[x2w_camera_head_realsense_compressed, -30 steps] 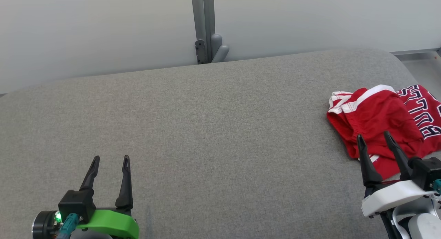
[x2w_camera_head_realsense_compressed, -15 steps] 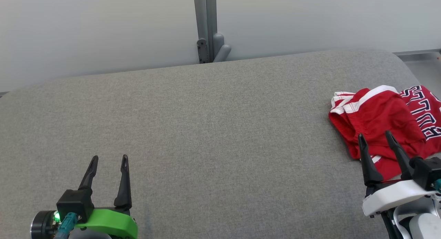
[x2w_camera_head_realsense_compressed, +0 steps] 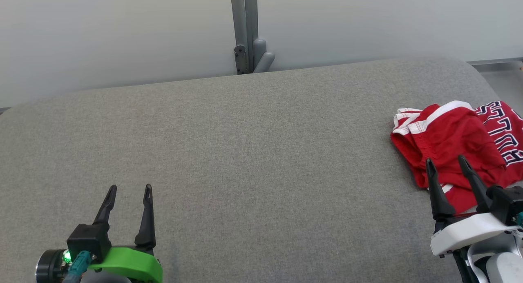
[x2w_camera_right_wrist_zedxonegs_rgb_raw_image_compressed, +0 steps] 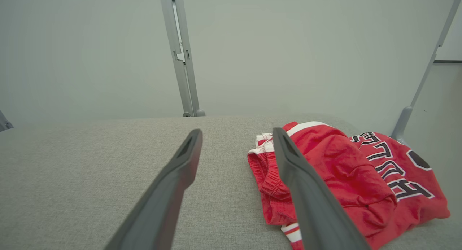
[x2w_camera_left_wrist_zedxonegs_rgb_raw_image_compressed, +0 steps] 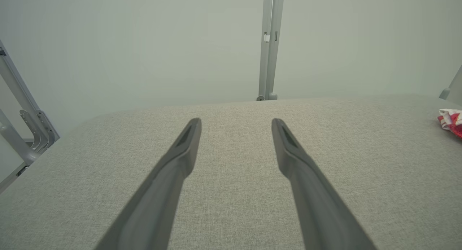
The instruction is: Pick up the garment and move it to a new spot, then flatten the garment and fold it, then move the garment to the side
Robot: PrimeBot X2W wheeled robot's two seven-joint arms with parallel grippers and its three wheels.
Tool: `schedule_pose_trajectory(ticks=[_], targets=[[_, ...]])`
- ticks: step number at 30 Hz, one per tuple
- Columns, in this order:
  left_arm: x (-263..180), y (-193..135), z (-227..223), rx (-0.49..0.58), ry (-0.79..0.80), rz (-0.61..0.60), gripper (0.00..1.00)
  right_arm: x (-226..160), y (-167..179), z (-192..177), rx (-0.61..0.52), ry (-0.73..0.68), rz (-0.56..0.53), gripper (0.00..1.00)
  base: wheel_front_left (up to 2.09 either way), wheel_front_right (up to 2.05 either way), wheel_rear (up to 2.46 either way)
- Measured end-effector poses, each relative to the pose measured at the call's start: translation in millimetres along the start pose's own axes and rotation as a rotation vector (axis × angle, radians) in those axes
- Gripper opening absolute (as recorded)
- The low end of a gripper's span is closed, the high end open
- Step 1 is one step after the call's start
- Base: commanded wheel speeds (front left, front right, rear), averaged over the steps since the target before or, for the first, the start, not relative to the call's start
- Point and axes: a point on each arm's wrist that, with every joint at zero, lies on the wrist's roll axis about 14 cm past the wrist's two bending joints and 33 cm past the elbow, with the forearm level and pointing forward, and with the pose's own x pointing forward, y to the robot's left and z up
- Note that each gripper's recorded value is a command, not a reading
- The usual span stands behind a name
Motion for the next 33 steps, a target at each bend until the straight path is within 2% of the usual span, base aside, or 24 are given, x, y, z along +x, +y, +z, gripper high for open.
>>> schedule_pose_trajectory(ticks=[1,2,9,21,33], targets=[[0,0,0,0.001,0.001,0.0,1.0,0,0,0,0.0,0.0,0.0,1.0,0.0,0.0,0.0],[0,1,-1,0.004,0.005,0.005,0.0,0,0,0,0.0,0.0,-0.001,0.0,0.0,0.0,0.0],[-8,-3,-20,-0.063,0.068,0.013,0.0,-8,3,-21,0.085,0.063,-0.02,0.0,0.0,0.0,0.0],[-12,-3,-24,-0.318,0.088,0.033,0.0,-11,-6,-28,0.334,0.095,-0.082,0.0,0.0,0.0,0.0],[-16,-4,-25,-0.514,0.09,0.049,0.0,-13,-11,-32,0.532,0.109,-0.119,0.0,0.0,0.0,0.0]])
